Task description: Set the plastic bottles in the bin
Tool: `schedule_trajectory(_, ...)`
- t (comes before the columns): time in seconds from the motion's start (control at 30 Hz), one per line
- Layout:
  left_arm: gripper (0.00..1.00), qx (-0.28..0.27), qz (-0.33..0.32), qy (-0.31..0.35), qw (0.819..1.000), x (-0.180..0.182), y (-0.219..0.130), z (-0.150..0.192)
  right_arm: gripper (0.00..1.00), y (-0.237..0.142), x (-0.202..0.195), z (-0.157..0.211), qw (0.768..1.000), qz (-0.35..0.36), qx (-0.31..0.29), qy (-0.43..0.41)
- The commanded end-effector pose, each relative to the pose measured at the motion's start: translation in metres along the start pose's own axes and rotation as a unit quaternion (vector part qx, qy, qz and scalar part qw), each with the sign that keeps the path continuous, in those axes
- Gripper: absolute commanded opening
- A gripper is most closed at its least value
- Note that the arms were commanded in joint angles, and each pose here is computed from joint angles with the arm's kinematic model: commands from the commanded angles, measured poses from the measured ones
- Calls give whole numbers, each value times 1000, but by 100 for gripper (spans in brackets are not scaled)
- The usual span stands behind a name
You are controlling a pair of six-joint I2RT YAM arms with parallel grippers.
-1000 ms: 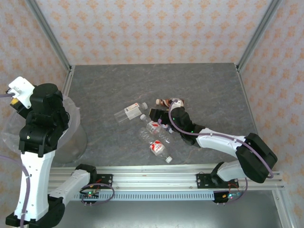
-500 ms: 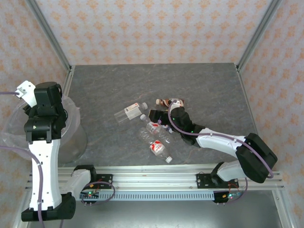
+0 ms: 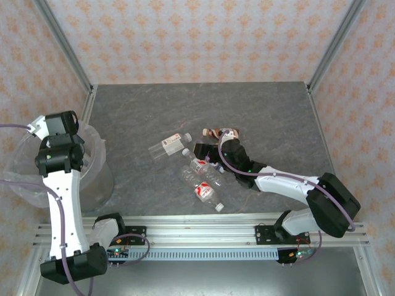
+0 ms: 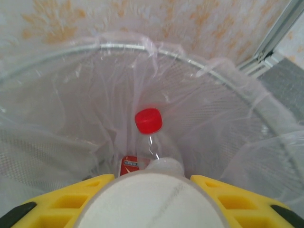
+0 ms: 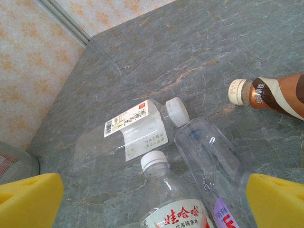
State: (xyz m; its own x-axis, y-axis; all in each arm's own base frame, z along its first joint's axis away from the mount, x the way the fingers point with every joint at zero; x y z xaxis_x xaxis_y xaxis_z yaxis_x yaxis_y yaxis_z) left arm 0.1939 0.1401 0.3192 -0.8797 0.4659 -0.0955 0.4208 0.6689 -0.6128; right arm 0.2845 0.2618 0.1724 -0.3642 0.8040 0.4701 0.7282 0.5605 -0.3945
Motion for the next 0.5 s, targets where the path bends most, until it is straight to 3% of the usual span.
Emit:
schedule_trajectory(0.0, 36, 57, 35, -13, 998, -12, 12, 20, 99, -1, 5, -11, 1000, -5, -11, -10)
schedule_trajectory(0.1, 71, 70, 36, -12, 997, -15, 14, 20, 99, -2, 5, -11, 1000, -4, -9, -12)
schedule_trajectory(0.27, 100, 42, 37, -17, 998, -15, 4, 1, 99, -5, 2, -11, 1000, 1, -11, -16)
schedule_trajectory(0.47, 100, 30, 77, -25, 996, -21, -11, -9, 99, -6, 1, -10, 1000, 3, -11, -17)
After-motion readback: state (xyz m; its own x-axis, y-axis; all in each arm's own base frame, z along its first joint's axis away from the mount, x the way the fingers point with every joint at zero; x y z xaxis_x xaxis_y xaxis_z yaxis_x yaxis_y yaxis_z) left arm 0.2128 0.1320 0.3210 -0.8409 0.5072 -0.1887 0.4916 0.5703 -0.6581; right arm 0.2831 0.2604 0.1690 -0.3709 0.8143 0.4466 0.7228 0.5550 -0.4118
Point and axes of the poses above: each hand's point on the last joint's axis, 136 mm out from that joint toward the fingers, its own y axis out along the fingers, its own x axis along the line the jaws close on, z = x × y, the point moved 3 cm from there along -y, back along the fingers, and after that the axes turned 4 degrees about -y, right-handed, at the moved point
